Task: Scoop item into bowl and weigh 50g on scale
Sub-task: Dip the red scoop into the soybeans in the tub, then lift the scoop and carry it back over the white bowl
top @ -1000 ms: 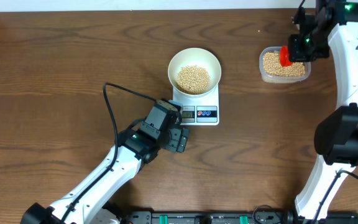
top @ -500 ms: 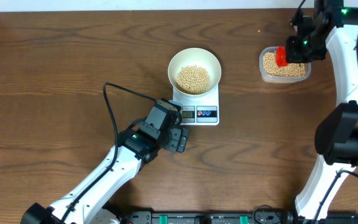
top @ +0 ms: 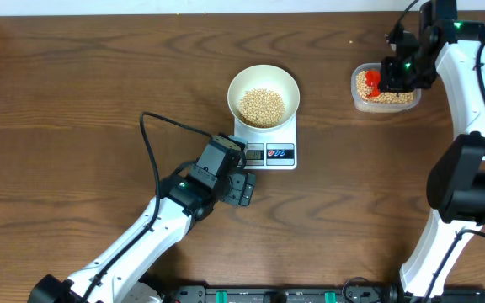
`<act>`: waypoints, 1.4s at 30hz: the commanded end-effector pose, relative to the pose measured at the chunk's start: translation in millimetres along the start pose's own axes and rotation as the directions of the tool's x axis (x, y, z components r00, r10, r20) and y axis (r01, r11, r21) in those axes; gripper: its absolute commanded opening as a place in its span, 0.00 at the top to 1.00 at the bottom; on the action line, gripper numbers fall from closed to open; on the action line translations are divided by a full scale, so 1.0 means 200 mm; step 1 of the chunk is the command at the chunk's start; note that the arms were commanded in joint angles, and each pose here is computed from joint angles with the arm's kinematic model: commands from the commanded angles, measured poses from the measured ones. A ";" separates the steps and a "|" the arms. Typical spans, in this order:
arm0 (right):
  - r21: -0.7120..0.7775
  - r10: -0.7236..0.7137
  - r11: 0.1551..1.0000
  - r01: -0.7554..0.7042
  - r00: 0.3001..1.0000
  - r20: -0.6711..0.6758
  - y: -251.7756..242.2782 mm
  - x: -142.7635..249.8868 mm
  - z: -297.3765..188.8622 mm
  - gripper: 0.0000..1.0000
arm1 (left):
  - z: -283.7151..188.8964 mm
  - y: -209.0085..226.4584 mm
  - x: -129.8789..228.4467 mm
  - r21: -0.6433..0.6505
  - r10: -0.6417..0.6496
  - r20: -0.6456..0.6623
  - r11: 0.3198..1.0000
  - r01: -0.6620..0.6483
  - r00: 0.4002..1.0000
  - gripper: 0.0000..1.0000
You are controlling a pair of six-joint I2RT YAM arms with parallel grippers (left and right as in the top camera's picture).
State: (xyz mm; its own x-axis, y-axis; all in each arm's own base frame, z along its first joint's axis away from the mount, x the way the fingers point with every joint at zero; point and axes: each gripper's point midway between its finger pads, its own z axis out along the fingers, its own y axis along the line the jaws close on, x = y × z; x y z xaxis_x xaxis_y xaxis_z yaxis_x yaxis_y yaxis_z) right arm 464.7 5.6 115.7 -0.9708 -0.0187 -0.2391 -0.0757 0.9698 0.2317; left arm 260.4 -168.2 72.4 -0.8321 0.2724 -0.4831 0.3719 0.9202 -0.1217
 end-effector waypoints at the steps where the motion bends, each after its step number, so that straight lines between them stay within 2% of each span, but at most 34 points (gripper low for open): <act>1: -0.043 0.047 0.998 -0.047 0.999 0.014 -0.04 -0.01 -0.02 0.99 | -0.01 0.01 -0.01 -0.005 0.007 0.009 1.000 -0.007 1.000 0.12; 10: -0.163 0.084 0.984 -0.068 0.992 0.096 -0.06 -0.04 -0.18 0.99 | -0.01 0.01 -0.01 -0.005 0.007 0.009 1.000 -0.007 1.000 0.11; 20: -0.277 0.057 0.961 -0.017 0.989 0.135 0.01 -0.04 -0.27 0.99 | -0.01 0.01 -0.01 -0.005 0.007 0.009 1.000 -0.007 1.000 0.11; 26: -0.412 0.032 0.911 0.038 0.986 0.162 0.13 -0.05 -0.32 0.99 | -0.01 0.01 -0.01 -0.005 0.007 0.009 1.000 -0.007 1.000 0.11; 33: -0.579 -0.002 0.804 0.131 0.976 0.218 0.30 -0.05 -0.42 0.99 | -0.01 0.01 -0.01 -0.005 0.007 0.009 1.000 -0.007 1.000 0.11; 42: -0.611 -0.064 0.770 0.181 0.976 0.208 0.47 -0.03 -0.41 0.99 | -0.01 0.01 -0.01 -0.005 0.007 0.009 1.000 -0.007 1.000 0.11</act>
State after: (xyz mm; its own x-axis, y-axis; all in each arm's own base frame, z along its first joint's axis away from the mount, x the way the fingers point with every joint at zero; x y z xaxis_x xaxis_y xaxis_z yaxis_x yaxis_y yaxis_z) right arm 450.9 52.9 191.0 -0.9245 0.0136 -0.3810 -0.2828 0.6459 0.7091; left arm 260.4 -168.2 72.4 -0.8321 0.2724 -0.4831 0.3719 0.9202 -0.1217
